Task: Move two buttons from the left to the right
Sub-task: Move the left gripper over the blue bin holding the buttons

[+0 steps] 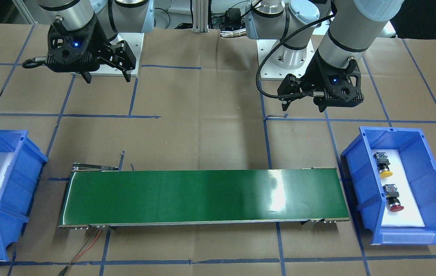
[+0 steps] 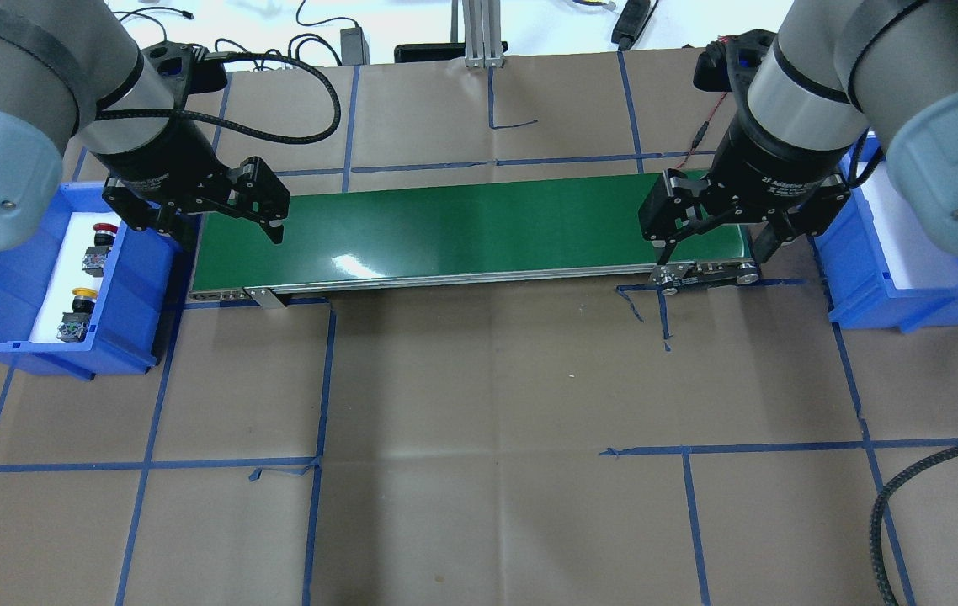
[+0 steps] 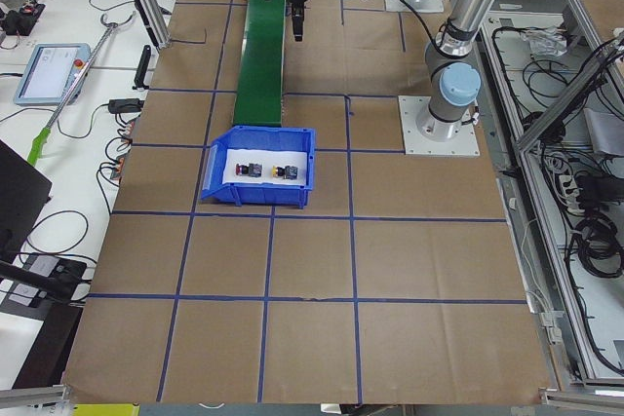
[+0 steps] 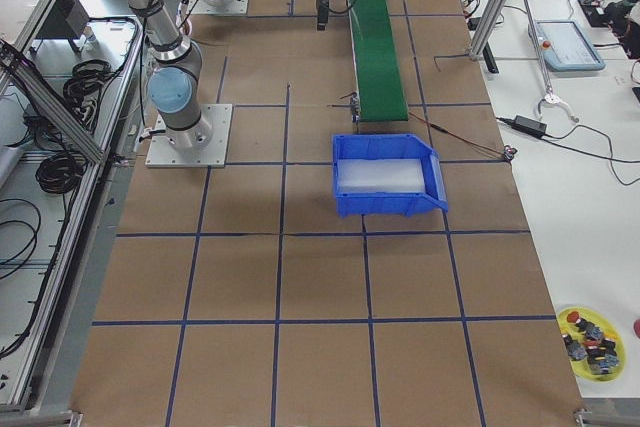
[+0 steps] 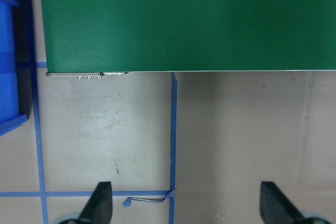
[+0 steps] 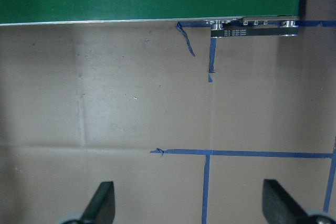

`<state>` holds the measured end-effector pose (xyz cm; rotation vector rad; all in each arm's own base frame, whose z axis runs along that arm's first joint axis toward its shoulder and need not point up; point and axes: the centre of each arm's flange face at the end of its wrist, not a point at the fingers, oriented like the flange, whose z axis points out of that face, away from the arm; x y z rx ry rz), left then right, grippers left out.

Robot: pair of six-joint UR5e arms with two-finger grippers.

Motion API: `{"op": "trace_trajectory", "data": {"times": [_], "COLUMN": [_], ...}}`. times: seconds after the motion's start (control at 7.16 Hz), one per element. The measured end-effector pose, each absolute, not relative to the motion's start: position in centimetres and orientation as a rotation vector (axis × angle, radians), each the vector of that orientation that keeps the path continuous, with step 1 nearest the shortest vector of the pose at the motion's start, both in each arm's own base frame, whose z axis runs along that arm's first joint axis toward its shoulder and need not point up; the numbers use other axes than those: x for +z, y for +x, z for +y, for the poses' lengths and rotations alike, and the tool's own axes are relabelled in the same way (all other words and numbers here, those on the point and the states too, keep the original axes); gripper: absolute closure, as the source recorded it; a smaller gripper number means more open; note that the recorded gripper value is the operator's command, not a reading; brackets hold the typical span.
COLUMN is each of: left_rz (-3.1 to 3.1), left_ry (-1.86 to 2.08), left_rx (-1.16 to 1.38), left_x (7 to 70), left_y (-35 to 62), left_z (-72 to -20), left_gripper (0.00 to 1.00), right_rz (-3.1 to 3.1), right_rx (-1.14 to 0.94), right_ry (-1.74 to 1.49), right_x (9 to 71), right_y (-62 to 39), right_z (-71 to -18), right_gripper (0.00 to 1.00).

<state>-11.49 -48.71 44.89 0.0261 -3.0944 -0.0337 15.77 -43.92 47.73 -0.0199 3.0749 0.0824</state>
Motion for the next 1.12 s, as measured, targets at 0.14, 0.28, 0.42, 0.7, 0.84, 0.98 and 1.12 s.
{"op": "trace_trajectory", "data": {"times": [0.14,0.28,0.42,0.7,0.84,0.98,1.12], "left_rz": [-3.093,-3.093,-3.093,-3.094,-3.092,-3.090,-3.091], "left_ry": [0.024,0.019,0.015,0.042,0.081,0.122,0.123], "left_rx": [-0.035,-0.034,-0.031,-0.017,-0.004,0.006,0.007], "left_x": [44.8,44.7,44.7,44.8,45.1,45.3,45.2], "left_y": [-11.5,-11.4,-11.2,-9.1,-6.0,-1.9,1.9], "left_z": [-48.5,-48.3,-48.4,-49.0,-49.7,-50.3,-50.3], "left_gripper": [0.00,0.00,0.00,0.00,0.00,0.00,0.00], "right_rz": [3.076,3.076,3.075,3.075,3.075,3.075,3.076], "right_rx": [0.082,0.081,0.078,0.070,0.069,0.068,0.067], "right_ry": [-0.020,-0.020,-0.020,-0.020,-0.020,-0.020,-0.021], "right_x": [47.7,47.7,47.8,47.9,47.9,48.0,48.0], "right_y": [15.8,15.8,15.8,15.8,15.8,15.8,15.8], "right_z": [-43.9,-43.9,-43.9,-43.9,-44.0,-44.0,-44.0], "right_gripper": [0.00,0.00,0.00,0.00,0.00,0.00,0.00]}}
